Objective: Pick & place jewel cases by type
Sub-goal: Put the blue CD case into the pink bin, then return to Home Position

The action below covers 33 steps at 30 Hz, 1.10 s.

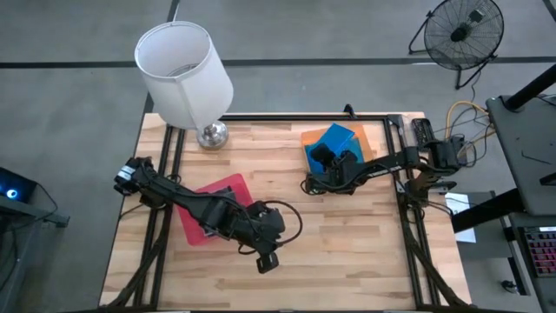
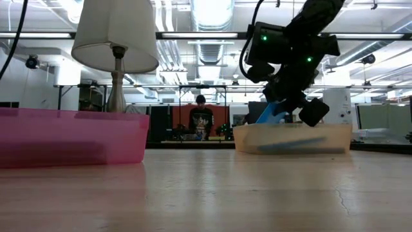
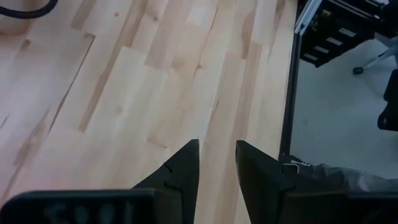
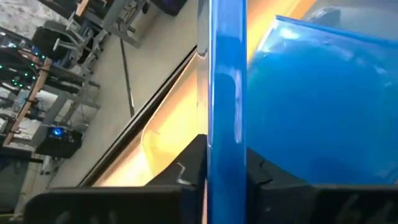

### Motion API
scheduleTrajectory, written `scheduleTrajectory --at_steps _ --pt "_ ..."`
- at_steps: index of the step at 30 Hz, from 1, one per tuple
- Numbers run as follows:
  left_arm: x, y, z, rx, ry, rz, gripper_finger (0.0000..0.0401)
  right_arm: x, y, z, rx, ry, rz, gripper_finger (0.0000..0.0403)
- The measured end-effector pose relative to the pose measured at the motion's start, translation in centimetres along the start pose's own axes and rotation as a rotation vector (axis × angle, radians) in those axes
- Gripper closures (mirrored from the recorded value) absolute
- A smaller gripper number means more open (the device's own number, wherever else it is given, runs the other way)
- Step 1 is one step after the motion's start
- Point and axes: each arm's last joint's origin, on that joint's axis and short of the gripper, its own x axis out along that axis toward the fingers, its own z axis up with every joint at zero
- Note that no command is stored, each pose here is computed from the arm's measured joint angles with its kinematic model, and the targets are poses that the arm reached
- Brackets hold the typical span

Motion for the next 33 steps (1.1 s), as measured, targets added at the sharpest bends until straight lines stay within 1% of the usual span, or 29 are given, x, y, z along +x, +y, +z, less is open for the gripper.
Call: scheduleTrajectory --at_steps 3,11,17,25,33 --pt "0.0 0.0 0.0 0.008 0.003 -0.005 0.0314 -0.3 -0.1 -0.1 -0.017 0.008 0.005 0.0341" --pt "0.0 -0.1 -0.1 0.01 0.016 -0.024 0.0314 -0.8 -0.3 -0.3 -0.066 0.024 0.012 0.0244" --pt "0.0 -0.2 -0.1 0.011 0.017 -0.024 0.0314 -1.7 0.0 0.4 -0.074 0.039 0.026 0.019" --pt "0.0 -0.2 0.0 0.016 0.006 -0.033 0.0314 -3.2 1.3 2.4 -0.092 0.074 0.063 0.015" --pt "0.0 -0.4 0.2 0.019 -0.01 -0.046 0.0314 -4.9 2.6 5.0 -0.17 0.156 0.094 0.0133"
